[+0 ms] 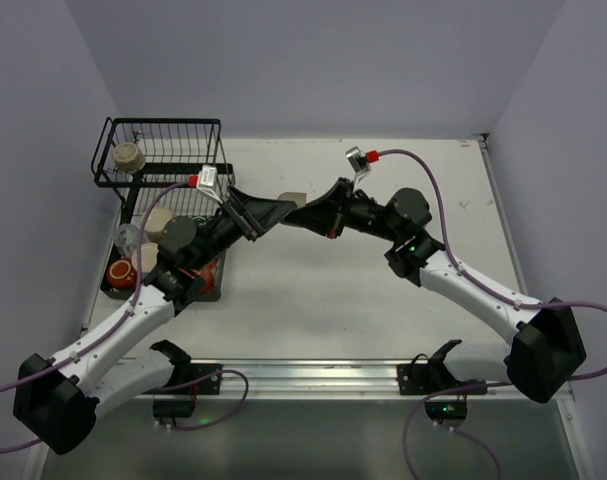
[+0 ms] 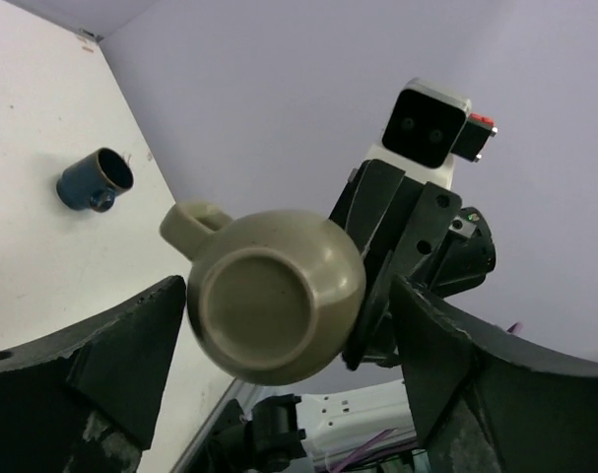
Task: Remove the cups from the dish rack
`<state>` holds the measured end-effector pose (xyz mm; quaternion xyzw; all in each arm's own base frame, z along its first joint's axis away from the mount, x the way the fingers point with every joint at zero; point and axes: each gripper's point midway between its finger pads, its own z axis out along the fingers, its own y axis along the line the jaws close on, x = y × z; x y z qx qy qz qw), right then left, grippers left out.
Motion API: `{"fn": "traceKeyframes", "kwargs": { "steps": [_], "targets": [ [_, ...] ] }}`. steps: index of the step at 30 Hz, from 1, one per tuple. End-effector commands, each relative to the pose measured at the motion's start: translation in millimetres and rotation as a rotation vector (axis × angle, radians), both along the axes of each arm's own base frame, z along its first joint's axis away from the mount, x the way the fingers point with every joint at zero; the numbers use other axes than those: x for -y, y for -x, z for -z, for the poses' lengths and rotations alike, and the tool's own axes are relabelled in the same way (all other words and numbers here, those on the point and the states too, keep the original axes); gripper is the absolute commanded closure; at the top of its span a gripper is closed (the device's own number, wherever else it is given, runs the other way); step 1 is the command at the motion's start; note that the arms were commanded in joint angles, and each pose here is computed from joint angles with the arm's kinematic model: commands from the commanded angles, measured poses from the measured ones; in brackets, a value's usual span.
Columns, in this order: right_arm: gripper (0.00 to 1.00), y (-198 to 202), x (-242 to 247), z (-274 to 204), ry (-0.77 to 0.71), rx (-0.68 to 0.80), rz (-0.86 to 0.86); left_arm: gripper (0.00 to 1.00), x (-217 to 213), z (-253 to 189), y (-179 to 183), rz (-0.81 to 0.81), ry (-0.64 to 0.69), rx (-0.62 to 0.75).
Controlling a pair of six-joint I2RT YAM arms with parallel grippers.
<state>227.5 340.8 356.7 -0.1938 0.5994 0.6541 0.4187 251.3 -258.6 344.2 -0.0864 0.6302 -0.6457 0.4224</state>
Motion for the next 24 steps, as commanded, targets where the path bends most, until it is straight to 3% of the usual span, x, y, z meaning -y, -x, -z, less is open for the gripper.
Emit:
{"fn": "traceKeyframes", "kwargs": {
  "steps": [1, 4, 8, 10, 16, 18, 19, 20, 24],
  "targets": [
    [1.00, -2, 2, -10, -0.010, 0.013, 0.033, 0.10, -7, -27, 2, -0.055, -0.052, 0.118],
    [1.00, -9, 5, 8, 0.076, -0.008, 0.084, 0.00, -20, -27, -2, -0.135, -0.156, 0.144],
    [1.00, -19, 16, 38, 0.217, -0.036, 0.160, 0.00, -40, -28, -8, -0.242, -0.312, 0.171],
    [1.00, -28, 25, 42, 0.281, -0.035, 0.215, 0.00, -60, -21, -11, -0.320, -0.452, 0.165],
    [1.00, -91, 96, 100, 0.609, -0.174, 0.435, 0.00, -120, 7, -5, -0.486, -0.813, 0.177],
    [1.00, -118, 133, 140, 0.811, -0.245, 0.569, 0.00, -131, 23, -2, -0.495, -0.906, 0.177],
    [1.00, -131, 142, 134, 0.854, -0.233, 0.620, 0.00, -136, 25, 1, -0.507, -0.919, 0.184],
    [1.00, -135, 154, 163, 0.975, -0.286, 0.619, 0.00, -138, 39, 2, -0.497, -0.946, 0.176],
    [1.00, -166, 174, 188, 1.156, -0.327, 0.686, 0.00, -133, 62, 6, -0.461, -0.950, 0.202]
  ]
}}
